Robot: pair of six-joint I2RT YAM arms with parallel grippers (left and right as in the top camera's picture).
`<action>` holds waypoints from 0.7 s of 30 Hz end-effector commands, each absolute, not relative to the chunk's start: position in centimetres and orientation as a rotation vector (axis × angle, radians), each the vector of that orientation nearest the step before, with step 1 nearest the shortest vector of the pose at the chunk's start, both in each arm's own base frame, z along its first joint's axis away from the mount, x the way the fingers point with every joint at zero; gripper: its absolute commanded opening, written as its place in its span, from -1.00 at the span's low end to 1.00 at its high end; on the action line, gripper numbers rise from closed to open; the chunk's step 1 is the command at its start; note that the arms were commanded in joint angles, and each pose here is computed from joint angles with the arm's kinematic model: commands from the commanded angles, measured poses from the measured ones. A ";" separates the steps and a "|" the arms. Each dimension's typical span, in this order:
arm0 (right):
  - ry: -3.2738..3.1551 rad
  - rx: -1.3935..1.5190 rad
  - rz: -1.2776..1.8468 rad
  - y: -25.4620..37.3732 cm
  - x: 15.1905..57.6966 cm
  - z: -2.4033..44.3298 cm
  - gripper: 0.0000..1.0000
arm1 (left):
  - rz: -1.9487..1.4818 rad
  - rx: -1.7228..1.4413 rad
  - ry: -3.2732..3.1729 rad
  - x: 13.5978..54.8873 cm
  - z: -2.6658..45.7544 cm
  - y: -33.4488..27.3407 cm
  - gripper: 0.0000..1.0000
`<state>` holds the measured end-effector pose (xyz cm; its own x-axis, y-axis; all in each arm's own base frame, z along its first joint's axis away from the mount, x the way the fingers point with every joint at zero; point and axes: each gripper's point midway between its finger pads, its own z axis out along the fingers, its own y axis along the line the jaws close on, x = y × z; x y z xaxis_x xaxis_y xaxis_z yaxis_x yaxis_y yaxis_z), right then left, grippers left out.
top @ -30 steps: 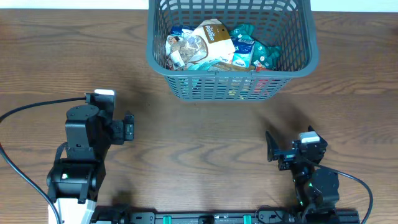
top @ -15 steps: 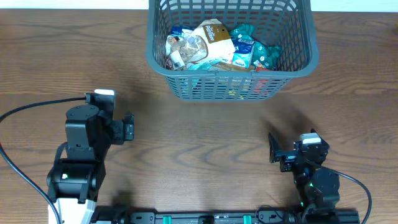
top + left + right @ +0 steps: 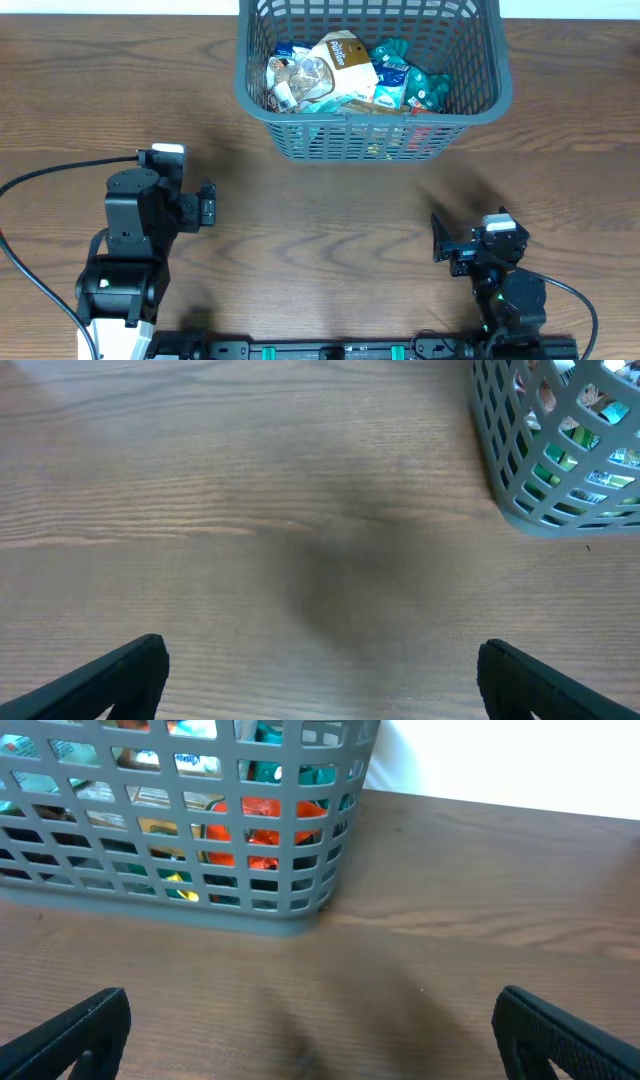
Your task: Pack container
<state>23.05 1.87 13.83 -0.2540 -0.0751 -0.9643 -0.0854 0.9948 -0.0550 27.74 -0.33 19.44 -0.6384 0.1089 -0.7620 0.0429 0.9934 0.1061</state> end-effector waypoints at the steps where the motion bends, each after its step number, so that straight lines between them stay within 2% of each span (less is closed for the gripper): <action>1: 1.830 -0.117 0.011 1.8 23.0 13.6 0.98 | 0.095 0.128 2.263 27.8 19.3 -0.6 0.97; 11: 1.830 -0.117 0.011 1.8 23.0 13.6 0.98 | 0.095 0.127 2.253 27.7 19.6 -0.6 0.97; 21: 1.830 -0.117 0.011 1.8 23.0 13.6 0.98 | 0.024 0.146 2.080 23.2 22.5 -1.3 0.97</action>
<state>23.05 1.87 13.82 -0.2544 -0.0751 -0.9642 -0.0855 0.9948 -0.0550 24.21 -0.66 22.81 -0.5118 0.1010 -0.8532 0.0549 0.9949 0.0848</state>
